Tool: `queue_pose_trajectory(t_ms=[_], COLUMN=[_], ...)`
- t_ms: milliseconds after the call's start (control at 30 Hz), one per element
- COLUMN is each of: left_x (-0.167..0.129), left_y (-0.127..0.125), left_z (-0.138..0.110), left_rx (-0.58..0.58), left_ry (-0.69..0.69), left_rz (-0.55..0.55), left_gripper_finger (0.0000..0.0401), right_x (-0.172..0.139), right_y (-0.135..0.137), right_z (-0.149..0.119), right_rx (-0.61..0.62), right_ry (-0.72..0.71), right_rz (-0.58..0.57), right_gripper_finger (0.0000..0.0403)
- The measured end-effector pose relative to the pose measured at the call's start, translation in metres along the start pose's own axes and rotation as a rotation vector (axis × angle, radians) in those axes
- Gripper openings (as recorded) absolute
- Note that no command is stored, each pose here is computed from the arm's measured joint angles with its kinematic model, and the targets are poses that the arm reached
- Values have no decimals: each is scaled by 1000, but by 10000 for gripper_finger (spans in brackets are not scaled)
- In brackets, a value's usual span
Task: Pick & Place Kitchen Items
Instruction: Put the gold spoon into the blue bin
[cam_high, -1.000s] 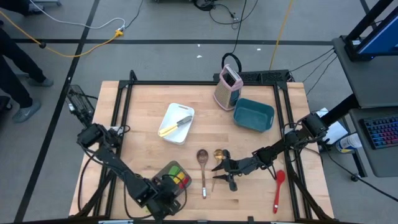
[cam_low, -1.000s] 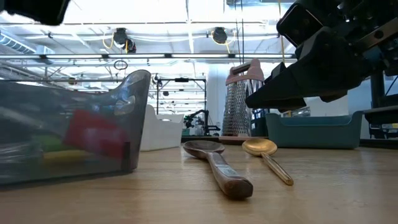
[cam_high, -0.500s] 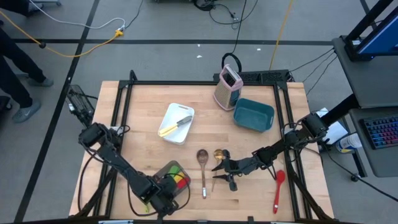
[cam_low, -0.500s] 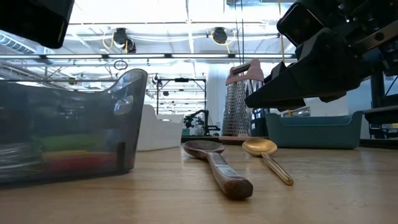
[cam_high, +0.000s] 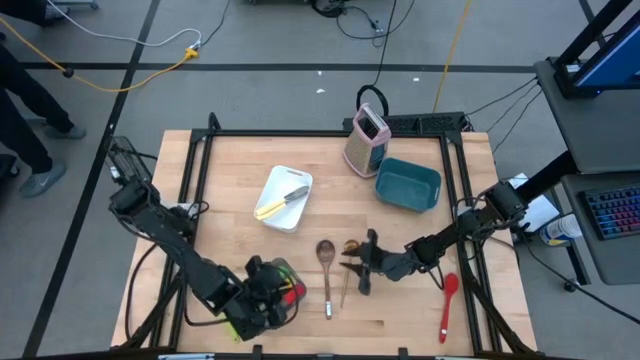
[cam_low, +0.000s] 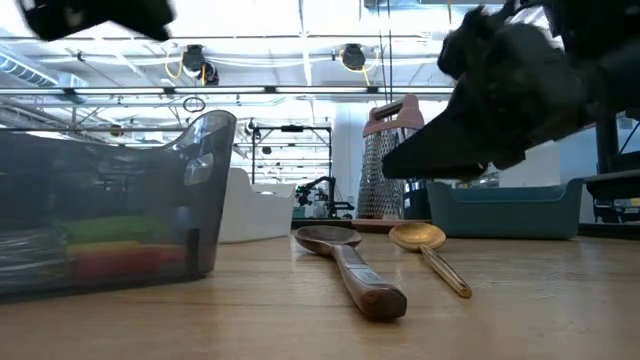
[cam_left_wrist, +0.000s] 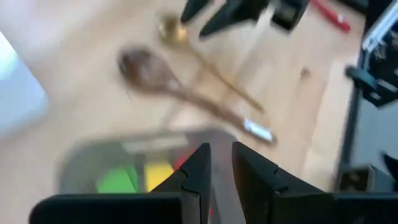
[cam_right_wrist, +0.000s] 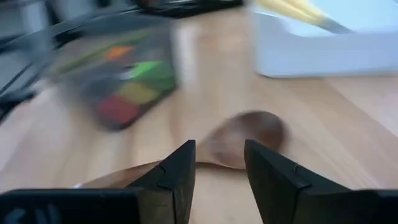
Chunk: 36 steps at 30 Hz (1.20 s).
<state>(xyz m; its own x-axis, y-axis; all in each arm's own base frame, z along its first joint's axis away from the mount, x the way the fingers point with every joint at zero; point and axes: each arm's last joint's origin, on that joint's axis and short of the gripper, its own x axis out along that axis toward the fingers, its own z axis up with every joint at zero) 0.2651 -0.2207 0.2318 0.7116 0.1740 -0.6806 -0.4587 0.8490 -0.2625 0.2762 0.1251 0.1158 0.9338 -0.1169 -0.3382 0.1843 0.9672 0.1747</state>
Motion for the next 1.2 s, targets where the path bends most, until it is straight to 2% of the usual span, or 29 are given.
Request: queue_pose_trajectory(t_ms=[167, 300, 400, 633, 767, 833, 1000, 1200], left_x=[-1, 2, 4, 4, 4, 4, 4, 4], left_y=[3, 5, 6, 6, 6, 6, 6, 5], left_z=[6, 10, 12, 11, 11, 11, 11, 11], left_rx=[74, 76, 83, 104, 104, 105, 116, 112], left_ry=[-121, -127, -125, -122, -122, -122, -121, -122], left_rz=[58, 72, 77, 78, 78, 79, 80, 78], left_gripper_finger=[61, 62, 62, 63, 63, 63, 63, 63], right_x=[3, 4, 6, 0, -7, -8, -4, 0], right_y=[-15, -25, -27, -26, -30, -33, -39, -44], right_z=[-10, -16, -14, 1, 9, 9, 3, -4], right_rx=[157, 218, 226, 151, 143, 161, 288, 282], right_ry=[77, 132, 120, 97, 79, 95, 176, 200], right_rz=[-151, -220, -229, -208, -281, -304, -259, -280], right_gripper_finger=[130, 130, 130, 130, 130, 130, 130, 130])
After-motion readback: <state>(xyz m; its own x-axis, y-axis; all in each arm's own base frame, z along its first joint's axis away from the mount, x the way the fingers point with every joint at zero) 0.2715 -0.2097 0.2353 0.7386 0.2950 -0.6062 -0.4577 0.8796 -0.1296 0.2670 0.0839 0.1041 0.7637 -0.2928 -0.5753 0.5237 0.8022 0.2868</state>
